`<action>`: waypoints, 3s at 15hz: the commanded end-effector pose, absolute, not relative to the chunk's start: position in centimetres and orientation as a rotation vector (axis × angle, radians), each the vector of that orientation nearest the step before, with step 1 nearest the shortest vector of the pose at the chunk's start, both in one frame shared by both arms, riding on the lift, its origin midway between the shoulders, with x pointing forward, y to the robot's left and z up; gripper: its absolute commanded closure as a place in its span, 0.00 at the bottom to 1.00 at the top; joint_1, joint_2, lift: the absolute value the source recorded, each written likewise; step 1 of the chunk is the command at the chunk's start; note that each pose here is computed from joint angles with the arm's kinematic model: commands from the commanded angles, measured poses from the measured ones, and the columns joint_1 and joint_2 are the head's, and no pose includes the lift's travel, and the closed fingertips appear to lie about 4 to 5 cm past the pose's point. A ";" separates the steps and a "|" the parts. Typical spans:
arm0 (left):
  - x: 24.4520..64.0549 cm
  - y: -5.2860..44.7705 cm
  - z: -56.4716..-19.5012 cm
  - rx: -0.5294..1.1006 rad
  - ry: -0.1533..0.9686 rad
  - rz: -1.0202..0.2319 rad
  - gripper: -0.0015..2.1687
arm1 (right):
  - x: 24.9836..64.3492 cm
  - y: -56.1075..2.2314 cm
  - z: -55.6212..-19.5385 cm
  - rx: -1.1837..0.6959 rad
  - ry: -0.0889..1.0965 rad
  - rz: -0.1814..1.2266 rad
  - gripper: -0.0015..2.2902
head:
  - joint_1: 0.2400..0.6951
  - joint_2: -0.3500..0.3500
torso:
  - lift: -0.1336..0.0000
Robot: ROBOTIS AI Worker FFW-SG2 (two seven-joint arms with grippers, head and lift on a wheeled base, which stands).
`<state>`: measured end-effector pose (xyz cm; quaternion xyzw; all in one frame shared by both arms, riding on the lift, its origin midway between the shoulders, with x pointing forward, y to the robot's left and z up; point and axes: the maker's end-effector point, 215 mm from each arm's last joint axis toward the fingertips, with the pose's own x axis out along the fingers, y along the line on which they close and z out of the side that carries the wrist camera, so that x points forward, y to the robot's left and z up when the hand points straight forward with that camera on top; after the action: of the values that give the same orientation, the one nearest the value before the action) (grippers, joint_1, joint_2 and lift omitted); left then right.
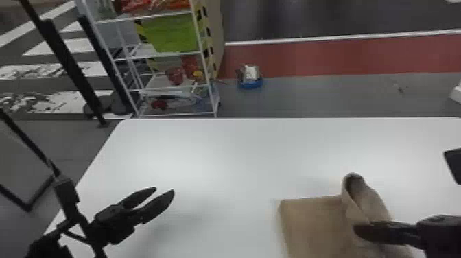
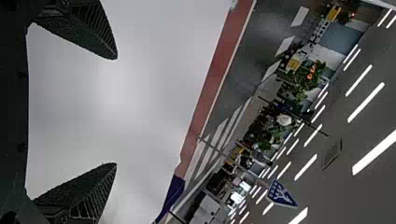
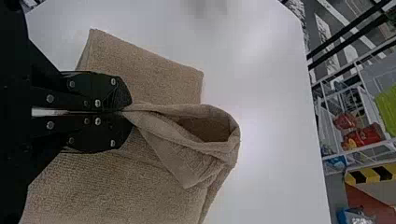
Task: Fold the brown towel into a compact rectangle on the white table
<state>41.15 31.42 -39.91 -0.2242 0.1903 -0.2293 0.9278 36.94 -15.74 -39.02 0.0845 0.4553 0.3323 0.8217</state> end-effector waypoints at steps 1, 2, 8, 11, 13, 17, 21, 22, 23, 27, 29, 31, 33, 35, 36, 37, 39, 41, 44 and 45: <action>41.1 31.4 -40.0 -0.461 0.391 -0.471 0.03 | 36.5 -13.2 -39.8 0.161 0.995 0.753 0.48 | 1.00 0.81 | 0.07; 41.1 31.4 -40.0 -0.461 0.391 -0.471 0.03 | 36.3 -12.5 -39.9 0.149 1.002 0.769 0.48 | 1.00 0.83 | 0.07; 41.1 31.4 -39.9 -0.458 0.392 -0.473 0.03 | 34.4 -9.7 -40.4 0.130 1.033 0.856 0.13 | 1.00 0.94 | 0.07; 41.2 31.4 -40.1 -0.459 0.395 -0.473 0.03 | 33.8 -9.4 -38.0 0.178 0.984 0.914 0.02 | 1.00 0.96 | 0.07; 41.4 31.3 -40.0 -0.458 0.393 -0.475 0.03 | 33.6 -9.2 -35.8 0.230 0.930 0.960 0.03 | 1.00 0.97 | 0.07; 41.3 31.2 -40.2 -0.459 0.397 -0.474 0.03 | 32.8 -10.9 -36.7 0.253 0.951 0.927 0.84 | 1.00 0.96 | 0.07; 41.3 31.2 -40.2 -0.459 0.397 -0.476 0.03 | 30.7 -13.7 -38.6 0.218 1.008 0.869 0.99 | 1.00 0.92 | 0.07; 41.3 31.3 -40.2 -0.460 0.398 -0.474 0.03 | 30.0 -14.7 -38.9 0.213 1.021 0.852 0.99 | 1.00 0.92 | 0.07; 41.3 31.1 -40.4 -0.465 0.400 -0.475 0.03 | 29.4 -15.7 -39.2 0.217 1.032 0.833 0.99 | 1.00 0.90 | 0.07; 42.0 30.9 -40.9 -0.471 0.402 -0.443 0.03 | 28.8 -17.1 -40.7 0.222 1.074 0.795 0.99 | 1.00 0.84 | 0.07; 42.1 30.6 -41.4 -0.479 0.409 -0.426 0.03 | 29.4 -17.6 -41.9 0.205 1.100 0.768 0.99 | 1.00 0.82 | 0.07; 42.3 31.0 -41.3 -0.467 0.399 -0.407 0.03 | 30.7 -18.2 -42.7 0.199 1.116 0.741 0.99 | 1.00 0.81 | 0.07; 42.7 32.3 -40.8 -0.437 0.350 -0.352 0.03 | 32.1 -18.7 -43.5 0.184 1.134 0.718 0.99 | 1.00 0.80 | 0.07; 43.1 33.3 -40.1 -0.388 0.309 -0.309 0.03 | 33.4 -19.3 -44.3 0.179 1.153 0.694 0.99 | 1.00 0.80 | 0.07; 43.4 33.6 -39.7 -0.365 0.286 -0.295 0.03 | 33.9 -19.7 -44.5 0.174 1.159 0.681 0.99 | 1.00 0.80 | 0.07; 43.5 33.9 -39.2 -0.337 0.258 -0.284 0.03 | 34.7 -19.9 -44.7 0.173 1.161 0.672 0.99 | 1.00 0.80 | 0.07; 43.9 34.4 -37.8 -0.270 0.187 -0.249 0.03 | 36.5 -20.1 -44.7 0.178 1.163 0.662 0.99 | 1.00 0.80 | 0.07; 43.9 34.1 -37.9 -0.261 0.181 -0.247 0.03 | 38.4 -19.6 -44.5 0.171 1.165 0.665 0.99 | 1.00 0.79 | 0.07; 43.8 33.9 -37.9 -0.262 0.182 -0.253 0.04 | 41.9 -19.0 -44.0 0.161 1.148 0.632 0.99 | 1.00 0.78 | 0.07; 43.8 34.0 -38.0 -0.262 0.183 -0.251 0.04 | 43.1 -18.8 -44.0 0.148 1.147 0.616 0.99 | 1.00 0.78 | 0.07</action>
<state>43.82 33.99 -37.98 -0.1294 0.0913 -0.1255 0.9794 41.47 -19.39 -44.36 0.0696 0.5351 0.2894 0.7906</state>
